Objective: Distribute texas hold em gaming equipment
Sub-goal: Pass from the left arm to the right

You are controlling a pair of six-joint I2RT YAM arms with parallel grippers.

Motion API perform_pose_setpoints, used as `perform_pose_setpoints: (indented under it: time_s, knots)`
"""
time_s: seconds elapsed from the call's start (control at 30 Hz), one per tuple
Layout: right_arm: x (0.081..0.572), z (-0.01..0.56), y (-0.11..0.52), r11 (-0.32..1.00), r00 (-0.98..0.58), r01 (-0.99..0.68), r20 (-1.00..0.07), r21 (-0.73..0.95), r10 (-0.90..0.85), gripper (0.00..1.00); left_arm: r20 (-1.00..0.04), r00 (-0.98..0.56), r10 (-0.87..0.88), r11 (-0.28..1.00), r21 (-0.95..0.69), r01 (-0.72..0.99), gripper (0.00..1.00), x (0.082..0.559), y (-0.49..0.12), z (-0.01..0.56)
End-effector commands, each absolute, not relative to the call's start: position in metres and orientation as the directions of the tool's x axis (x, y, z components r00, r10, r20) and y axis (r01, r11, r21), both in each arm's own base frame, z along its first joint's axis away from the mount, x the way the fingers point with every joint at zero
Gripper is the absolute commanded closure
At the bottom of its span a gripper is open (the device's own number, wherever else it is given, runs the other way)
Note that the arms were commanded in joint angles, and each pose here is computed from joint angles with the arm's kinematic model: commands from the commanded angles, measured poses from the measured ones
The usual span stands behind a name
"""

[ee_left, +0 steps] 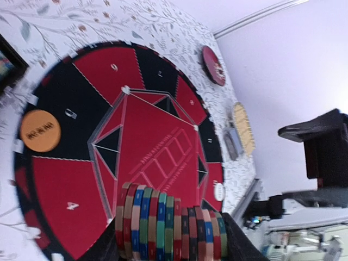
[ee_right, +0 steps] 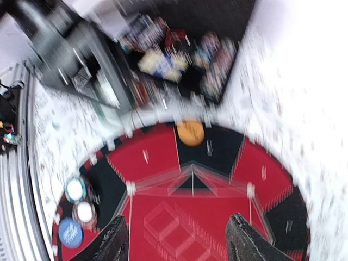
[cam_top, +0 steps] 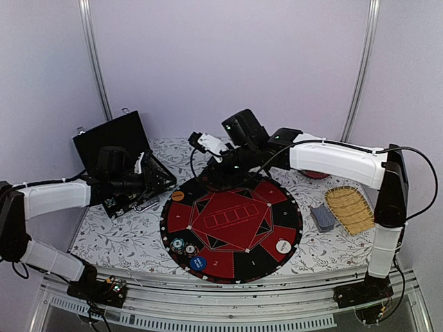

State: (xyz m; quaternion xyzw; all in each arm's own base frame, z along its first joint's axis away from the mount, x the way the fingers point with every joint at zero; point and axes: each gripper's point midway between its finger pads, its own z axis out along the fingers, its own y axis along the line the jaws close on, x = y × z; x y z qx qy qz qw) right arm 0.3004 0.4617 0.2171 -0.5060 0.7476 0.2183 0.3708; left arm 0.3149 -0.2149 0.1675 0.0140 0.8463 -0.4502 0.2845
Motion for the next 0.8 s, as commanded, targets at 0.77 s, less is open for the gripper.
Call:
perform_pose_setpoints:
  time_s: [0.77]
  knots:
    - [0.306,0.163,0.566,0.021,0.264,-0.941,-0.773,-0.337,-0.577,0.47,-0.365,-0.89,-0.275,0.284,-0.915,0.287,1.0,0.301,-0.265,0.187]
